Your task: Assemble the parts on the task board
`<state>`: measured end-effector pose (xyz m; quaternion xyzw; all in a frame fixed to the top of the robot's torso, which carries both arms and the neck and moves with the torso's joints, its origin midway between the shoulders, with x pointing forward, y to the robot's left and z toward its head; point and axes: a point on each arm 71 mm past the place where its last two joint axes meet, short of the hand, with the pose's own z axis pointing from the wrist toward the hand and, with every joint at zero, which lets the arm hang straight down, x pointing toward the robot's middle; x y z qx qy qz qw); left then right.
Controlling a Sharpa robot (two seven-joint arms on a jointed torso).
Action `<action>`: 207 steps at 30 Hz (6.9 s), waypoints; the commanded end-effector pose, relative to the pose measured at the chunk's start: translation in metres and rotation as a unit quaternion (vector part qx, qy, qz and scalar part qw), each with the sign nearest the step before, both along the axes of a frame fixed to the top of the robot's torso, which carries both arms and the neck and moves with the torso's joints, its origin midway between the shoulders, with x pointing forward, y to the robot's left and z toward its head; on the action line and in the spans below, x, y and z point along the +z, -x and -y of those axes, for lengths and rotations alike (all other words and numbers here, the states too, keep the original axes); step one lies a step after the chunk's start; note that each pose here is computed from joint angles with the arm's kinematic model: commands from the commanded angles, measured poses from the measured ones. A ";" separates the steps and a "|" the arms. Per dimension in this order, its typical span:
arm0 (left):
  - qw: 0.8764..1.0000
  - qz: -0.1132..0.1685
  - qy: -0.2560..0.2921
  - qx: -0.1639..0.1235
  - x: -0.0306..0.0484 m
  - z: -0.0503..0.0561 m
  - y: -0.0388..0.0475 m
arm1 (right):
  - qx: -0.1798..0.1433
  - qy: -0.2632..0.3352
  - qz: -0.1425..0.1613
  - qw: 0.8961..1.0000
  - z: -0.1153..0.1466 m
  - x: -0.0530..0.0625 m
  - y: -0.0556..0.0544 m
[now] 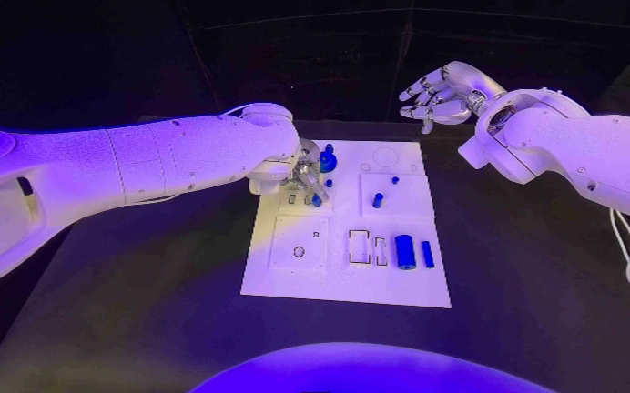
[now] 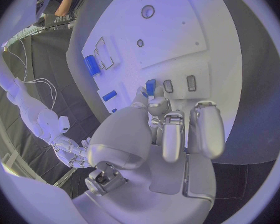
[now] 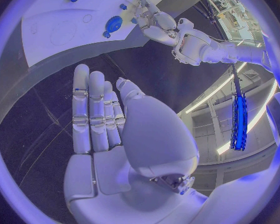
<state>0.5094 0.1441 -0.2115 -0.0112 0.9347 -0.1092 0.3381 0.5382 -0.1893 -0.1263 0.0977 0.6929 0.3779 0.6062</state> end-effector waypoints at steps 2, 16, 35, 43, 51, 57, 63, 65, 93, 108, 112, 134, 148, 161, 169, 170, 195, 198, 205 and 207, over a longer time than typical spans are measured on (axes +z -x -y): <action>1.000 0.015 0.020 0.008 0.0023 -0.002 -0.0004 | 0.006 -0.002 0.001 1.000 -0.001 0.002 0.000; 0.997 0.026 0.060 0.039 0.0055 -0.014 0.0044 | 0.002 -0.001 0.002 1.000 0.001 0.001 -0.002; 0.986 0.069 0.093 0.117 0.0062 -0.042 0.0067 | -0.003 0.000 0.003 1.000 0.006 0.002 -0.002; 0.986 0.072 0.085 0.122 -0.0021 -0.044 0.0073 | -0.003 0.000 0.003 1.000 0.007 0.002 -0.002; 0.990 0.052 0.070 0.109 -0.0084 -0.040 0.0100 | -0.002 0.000 0.003 1.000 0.007 0.002 -0.002; 0.993 0.038 0.054 0.096 -0.0107 -0.039 0.0116 | -0.002 0.000 0.002 1.000 0.007 0.001 -0.002; 0.995 0.031 0.042 0.085 -0.0119 -0.039 0.0124 | -0.001 0.000 0.002 1.000 0.006 0.001 -0.002; 0.995 0.031 0.039 0.083 -0.0120 -0.039 0.0124 | -0.001 0.000 0.002 1.000 0.006 0.001 -0.002; 0.996 0.029 0.032 0.077 -0.0129 -0.037 0.0111 | 0.004 -0.002 0.001 1.000 0.004 0.001 -0.002; 0.997 0.017 0.026 0.065 -0.0142 -0.035 0.0134 | 0.006 -0.002 -0.001 1.000 0.003 0.001 -0.002; 0.997 0.019 0.028 0.067 -0.0140 -0.035 0.0129 | 0.006 -0.003 -0.001 1.000 0.003 0.001 -0.002; 0.996 0.026 0.030 0.074 -0.0138 -0.034 0.0087 | 0.008 -0.002 -0.002 1.000 0.003 0.001 -0.001; 0.996 0.027 0.029 0.076 -0.0140 -0.035 0.0066 | 0.015 -0.002 -0.006 1.000 0.001 0.000 -0.001; 0.997 0.023 0.025 0.075 -0.0147 -0.036 0.0057 | 0.015 -0.002 -0.007 1.000 0.001 0.000 -0.001; 0.997 0.018 0.022 0.070 -0.0153 -0.036 0.0064 | 0.016 -0.002 -0.007 1.000 0.000 0.000 -0.001; 0.997 0.017 0.021 0.069 -0.0154 -0.035 0.0066 | 0.016 -0.003 -0.007 1.000 0.000 0.000 -0.001; 0.997 0.022 0.023 0.076 -0.0152 -0.036 0.0040 | 0.018 -0.006 -0.009 1.000 0.000 0.000 -0.001; 0.997 0.023 0.023 0.076 -0.0153 -0.036 0.0037 | 0.019 -0.006 -0.009 1.000 0.000 0.000 -0.001; 0.996 0.025 0.023 0.079 -0.0151 -0.036 0.0028 | 0.023 -0.009 -0.011 1.000 -0.001 0.000 -0.001; 0.996 0.028 0.024 0.082 -0.0149 -0.037 0.0025 | 0.024 -0.010 -0.011 1.000 -0.001 0.000 -0.001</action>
